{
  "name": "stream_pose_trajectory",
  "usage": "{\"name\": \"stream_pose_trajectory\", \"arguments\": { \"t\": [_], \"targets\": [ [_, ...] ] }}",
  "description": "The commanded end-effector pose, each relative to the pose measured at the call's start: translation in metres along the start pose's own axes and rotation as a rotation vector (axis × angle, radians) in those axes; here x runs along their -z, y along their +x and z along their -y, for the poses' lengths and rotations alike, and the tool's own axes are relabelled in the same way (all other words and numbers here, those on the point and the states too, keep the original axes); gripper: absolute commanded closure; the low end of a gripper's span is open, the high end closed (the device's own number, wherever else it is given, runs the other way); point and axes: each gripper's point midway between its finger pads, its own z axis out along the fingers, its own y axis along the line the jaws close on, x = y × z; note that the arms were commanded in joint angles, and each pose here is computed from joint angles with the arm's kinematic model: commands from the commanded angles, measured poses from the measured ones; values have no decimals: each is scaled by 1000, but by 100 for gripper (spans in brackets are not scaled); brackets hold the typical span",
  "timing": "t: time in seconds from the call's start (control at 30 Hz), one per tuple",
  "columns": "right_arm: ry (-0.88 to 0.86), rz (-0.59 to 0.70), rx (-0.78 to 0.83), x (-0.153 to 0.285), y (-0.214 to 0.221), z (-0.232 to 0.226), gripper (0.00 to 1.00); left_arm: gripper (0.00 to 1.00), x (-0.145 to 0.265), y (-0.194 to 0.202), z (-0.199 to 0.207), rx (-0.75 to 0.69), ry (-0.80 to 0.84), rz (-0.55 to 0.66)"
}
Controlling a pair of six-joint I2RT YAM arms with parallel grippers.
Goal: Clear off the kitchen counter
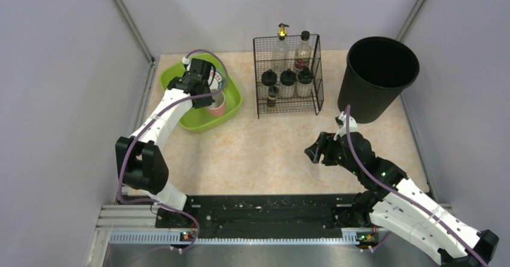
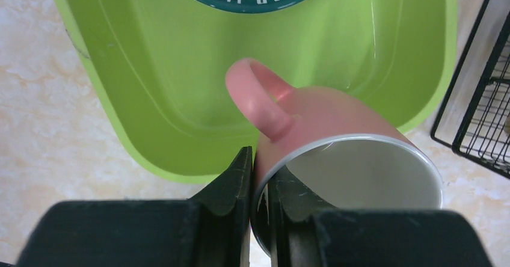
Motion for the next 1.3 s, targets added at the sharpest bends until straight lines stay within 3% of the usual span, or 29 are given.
{"name": "stream_pose_trajectory", "arguments": {
  "t": [0.0,0.23,0.73,1.27],
  "targets": [
    [-35,15,24,-2,-3,-7,36,100,4,-53,18,100,95,132],
    [-36,8,37,-5,0,-6,36,100,-16,-61,22,103,112,115],
    [-63,-14,55,-11,11,-6,36,100,-47,-64,32,-60,121,76],
    [-89,-52,32,-18,29,-4,36,100,-85,-42,41,-60,108,-30]
  ]
}}
